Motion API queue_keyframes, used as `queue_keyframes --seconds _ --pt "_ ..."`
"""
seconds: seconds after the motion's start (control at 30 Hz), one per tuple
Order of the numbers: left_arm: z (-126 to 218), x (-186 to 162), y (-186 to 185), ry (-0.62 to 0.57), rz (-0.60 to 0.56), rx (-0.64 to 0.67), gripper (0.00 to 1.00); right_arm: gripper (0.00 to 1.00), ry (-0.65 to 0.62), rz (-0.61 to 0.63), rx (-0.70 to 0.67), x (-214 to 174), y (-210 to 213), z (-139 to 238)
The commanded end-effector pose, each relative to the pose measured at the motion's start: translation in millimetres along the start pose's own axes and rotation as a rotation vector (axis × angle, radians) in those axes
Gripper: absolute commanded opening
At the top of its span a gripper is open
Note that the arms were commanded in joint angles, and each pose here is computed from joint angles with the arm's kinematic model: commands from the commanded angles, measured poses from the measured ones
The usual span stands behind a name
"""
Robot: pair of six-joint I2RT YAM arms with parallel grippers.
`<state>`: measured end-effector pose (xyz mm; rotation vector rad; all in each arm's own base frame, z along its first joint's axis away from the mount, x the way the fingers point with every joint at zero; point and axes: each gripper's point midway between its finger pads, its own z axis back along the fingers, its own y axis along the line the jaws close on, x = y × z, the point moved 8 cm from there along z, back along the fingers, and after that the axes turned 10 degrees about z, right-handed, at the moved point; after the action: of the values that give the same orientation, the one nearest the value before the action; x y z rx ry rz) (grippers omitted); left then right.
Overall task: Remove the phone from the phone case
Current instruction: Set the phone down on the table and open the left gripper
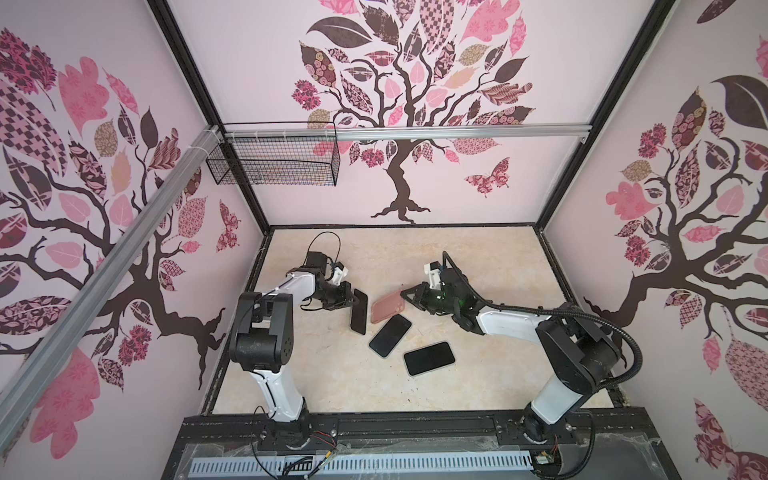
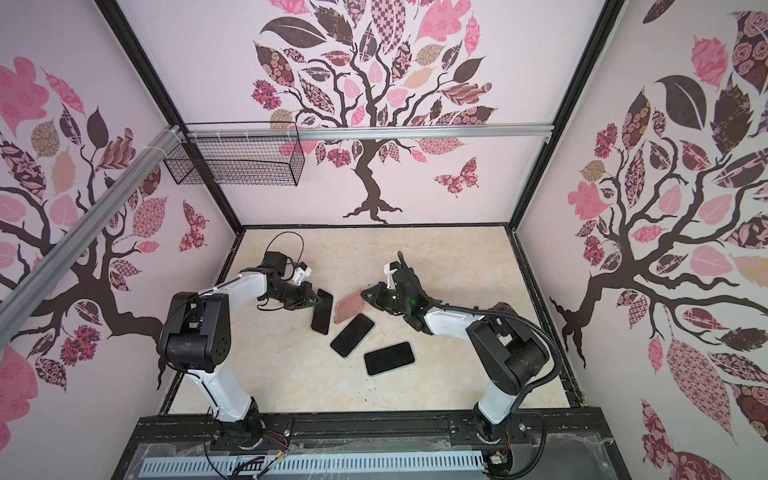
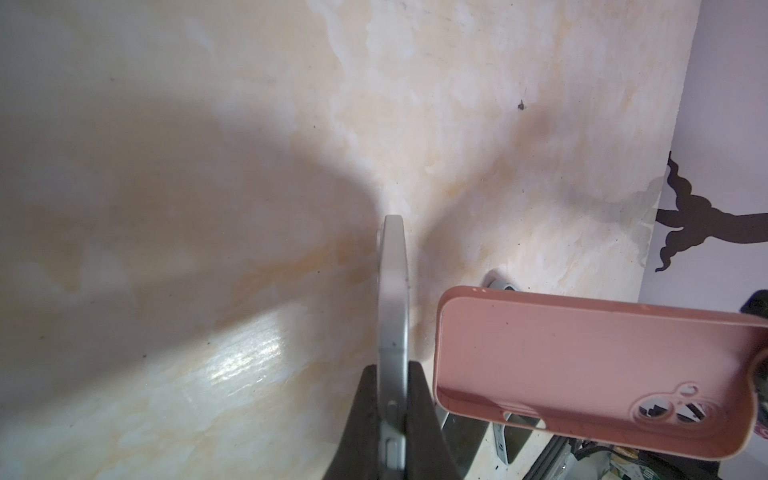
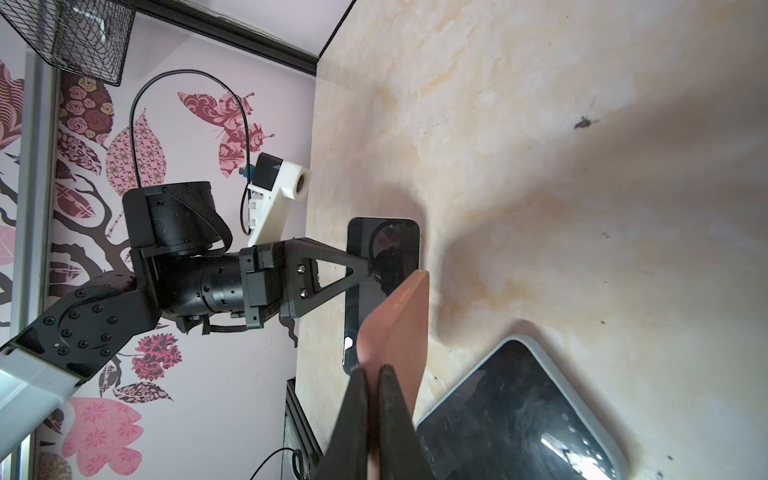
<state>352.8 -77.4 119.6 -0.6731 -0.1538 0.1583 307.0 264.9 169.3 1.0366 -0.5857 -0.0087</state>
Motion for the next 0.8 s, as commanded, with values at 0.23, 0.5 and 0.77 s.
queue_keyframes --seconds 0.23,0.5,0.77 --pt "-4 1 5 0.024 0.025 -0.032 0.11 0.00 0.030 -0.009 0.013 4 0 -12" --pt "-9 0 10 0.040 0.045 -0.022 0.21 0.00 0.049 -0.023 0.006 2 -6 -19" --pt "-11 -3 16 0.049 0.064 0.002 0.36 0.00 0.050 -0.026 -0.020 0 -13 -21"
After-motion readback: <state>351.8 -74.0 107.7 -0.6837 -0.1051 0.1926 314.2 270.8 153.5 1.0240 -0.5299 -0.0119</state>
